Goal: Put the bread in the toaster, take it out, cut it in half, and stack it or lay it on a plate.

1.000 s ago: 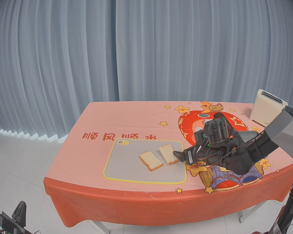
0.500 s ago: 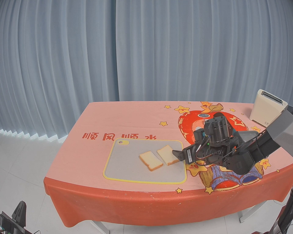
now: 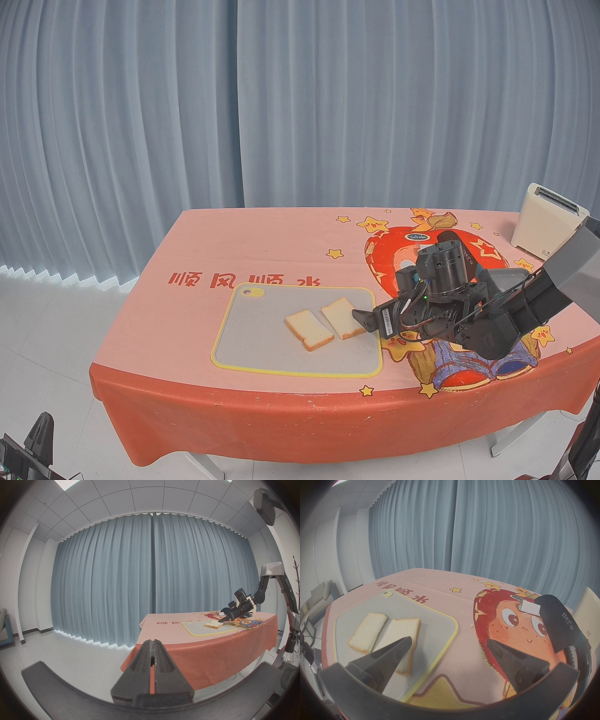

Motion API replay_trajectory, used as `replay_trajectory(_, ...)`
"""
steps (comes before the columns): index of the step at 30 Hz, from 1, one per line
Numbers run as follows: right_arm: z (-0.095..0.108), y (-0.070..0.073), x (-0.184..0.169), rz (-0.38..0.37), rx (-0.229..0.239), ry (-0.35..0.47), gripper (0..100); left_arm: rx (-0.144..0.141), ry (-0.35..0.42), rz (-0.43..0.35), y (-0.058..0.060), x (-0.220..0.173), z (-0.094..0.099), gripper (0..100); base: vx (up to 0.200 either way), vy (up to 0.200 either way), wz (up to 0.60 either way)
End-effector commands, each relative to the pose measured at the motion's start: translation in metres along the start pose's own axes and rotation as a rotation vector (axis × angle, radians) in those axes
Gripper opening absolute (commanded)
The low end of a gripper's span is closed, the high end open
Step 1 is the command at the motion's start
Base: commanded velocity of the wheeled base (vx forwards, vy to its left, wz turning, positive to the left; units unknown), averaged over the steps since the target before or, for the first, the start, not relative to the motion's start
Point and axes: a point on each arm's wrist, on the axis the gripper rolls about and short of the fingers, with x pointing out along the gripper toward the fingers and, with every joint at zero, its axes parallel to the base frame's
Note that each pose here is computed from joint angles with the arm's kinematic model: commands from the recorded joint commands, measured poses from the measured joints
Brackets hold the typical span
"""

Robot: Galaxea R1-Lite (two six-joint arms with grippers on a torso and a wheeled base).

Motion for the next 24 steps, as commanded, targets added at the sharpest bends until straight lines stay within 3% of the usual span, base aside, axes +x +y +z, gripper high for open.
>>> replay_trajectory(1, -0.002, 0.000, 0.002, -0.003, 0.000, 0.008, 100, 0.000, 0.009, 0.000, 0.000, 0.001, -0.005, 0, 0.000, 0.000, 0.00)
replay_trajectory(4, -0.002, -0.001, 0.002, -0.017, 0.000, 0.006, 100, 0.000, 0.009, 0.000, 0.000, 0.001, -0.005, 0, 0.000, 0.000, 0.00)
replay_trajectory(5, -0.002, -0.001, 0.002, -0.018, 0.000, 0.006, 0, 0.000, 0.009, 0.001, 0.000, 0.001, -0.005, 0, 0.000, 0.000, 0.00)
replay_trajectory(17, -0.004, 0.002, -0.002, -0.013, -0.004, 0.013, 0, 0.000, 0.009, 0.000, 0.000, 0.001, -0.005, 0, 0.000, 0.000, 0.00)
replay_trajectory(24, 0.007, 0.001, -0.010, -0.011, 0.008, -0.038, 0, 0.000, 0.009, 0.000, 0.000, 0.001, -0.005, 0, 0.000, 0.000, 0.00)
